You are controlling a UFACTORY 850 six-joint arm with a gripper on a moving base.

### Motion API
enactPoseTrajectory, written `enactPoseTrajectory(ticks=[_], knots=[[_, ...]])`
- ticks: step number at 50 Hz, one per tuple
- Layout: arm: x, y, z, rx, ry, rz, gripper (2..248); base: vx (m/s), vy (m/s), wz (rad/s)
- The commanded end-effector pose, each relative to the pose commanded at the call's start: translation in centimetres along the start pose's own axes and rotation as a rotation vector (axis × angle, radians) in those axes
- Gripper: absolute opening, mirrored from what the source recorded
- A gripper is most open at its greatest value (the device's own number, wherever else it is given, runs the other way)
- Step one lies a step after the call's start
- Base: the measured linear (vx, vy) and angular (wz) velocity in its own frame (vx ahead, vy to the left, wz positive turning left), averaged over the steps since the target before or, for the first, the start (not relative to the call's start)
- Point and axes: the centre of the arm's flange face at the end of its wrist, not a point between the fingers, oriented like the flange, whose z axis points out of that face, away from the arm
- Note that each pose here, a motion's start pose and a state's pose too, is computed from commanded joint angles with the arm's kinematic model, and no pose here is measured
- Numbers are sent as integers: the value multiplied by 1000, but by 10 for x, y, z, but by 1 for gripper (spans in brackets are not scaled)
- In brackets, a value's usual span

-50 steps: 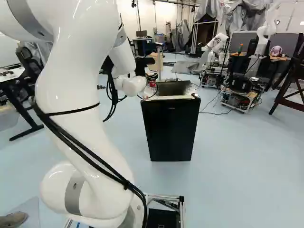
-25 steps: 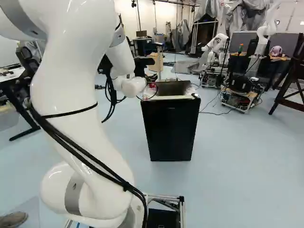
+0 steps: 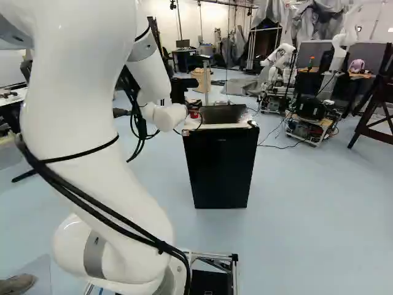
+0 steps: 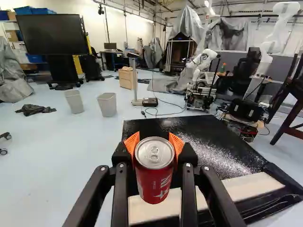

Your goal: Grab a drink from the fridge

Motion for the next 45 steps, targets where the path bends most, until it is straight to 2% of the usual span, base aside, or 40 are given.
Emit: enactPoseTrajectory(ticks=[18, 45], knots=[[-17, 2, -47, 24, -40, 3, 100, 0, 0, 0], [-55, 5, -127, 62, -109, 8, 100, 0, 0, 0]])
